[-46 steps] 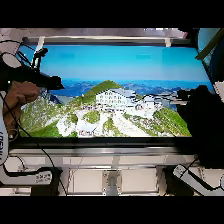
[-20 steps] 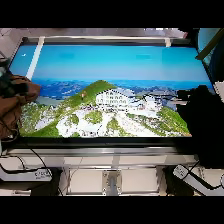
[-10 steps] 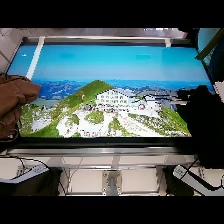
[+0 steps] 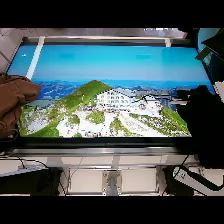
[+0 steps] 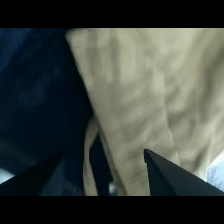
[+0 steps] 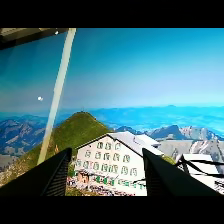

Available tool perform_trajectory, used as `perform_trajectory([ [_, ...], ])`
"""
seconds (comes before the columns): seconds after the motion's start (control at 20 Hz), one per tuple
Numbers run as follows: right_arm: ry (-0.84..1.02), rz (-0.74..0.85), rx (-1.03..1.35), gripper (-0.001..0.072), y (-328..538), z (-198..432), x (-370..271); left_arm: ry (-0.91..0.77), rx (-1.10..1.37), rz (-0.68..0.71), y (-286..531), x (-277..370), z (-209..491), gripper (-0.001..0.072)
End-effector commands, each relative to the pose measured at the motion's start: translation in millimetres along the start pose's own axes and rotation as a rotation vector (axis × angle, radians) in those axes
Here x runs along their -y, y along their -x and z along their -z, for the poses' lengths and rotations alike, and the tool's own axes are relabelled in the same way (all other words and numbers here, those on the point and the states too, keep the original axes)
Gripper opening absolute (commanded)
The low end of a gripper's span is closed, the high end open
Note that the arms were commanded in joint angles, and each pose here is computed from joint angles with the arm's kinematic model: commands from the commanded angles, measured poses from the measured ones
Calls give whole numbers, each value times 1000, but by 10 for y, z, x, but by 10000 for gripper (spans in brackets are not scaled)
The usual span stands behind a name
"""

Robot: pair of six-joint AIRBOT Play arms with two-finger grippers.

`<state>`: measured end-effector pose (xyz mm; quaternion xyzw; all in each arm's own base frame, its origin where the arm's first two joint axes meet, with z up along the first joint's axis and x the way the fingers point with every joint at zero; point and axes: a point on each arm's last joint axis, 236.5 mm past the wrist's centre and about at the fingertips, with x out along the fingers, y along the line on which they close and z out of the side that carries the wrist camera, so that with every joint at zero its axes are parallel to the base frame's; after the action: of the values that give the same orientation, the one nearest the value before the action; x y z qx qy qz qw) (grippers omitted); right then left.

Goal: Fold the clothes and pants, and hang the long-sleeved shirts on hangers.

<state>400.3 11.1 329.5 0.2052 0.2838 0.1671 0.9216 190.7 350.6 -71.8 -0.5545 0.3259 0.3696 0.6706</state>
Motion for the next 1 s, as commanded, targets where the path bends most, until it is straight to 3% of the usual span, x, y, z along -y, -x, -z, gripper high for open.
perform_trajectory([
  [0.0,30,-52,58,508,-149,-127,-266,46,46,137,-295,222,-151,566],
  [0.1,45,-76,65,507,-195,-134,-388,32,58,236,-388,477,-173,558],
  [0.15,49,-85,65,507,-211,-130,-431,28,55,258,-420,564,-155,441],
  [0.2,52,-91,60,507,-223,-115,-460,13,49,265,-435,628,-125,180],
  [0.25,52,-94,58,507,-223,-108,-471,-39,36,281,-418,716,-68,12],
  [0.4,53,-97,46,507,-216,-78,-480,-163,20,364,-132,1070,49,12],
  [0.6,97,15,37,507,-126,-43,-267,-433,-43,671,779,2176,713,11],
  [0.8,183,287,-111,507,94,257,308,-785,-89,910,1557,3350,2128,10],
  [0.95,204,500,-234,507,331,464,793,-1011,-245,1086,1938,3782,3702,11],
])
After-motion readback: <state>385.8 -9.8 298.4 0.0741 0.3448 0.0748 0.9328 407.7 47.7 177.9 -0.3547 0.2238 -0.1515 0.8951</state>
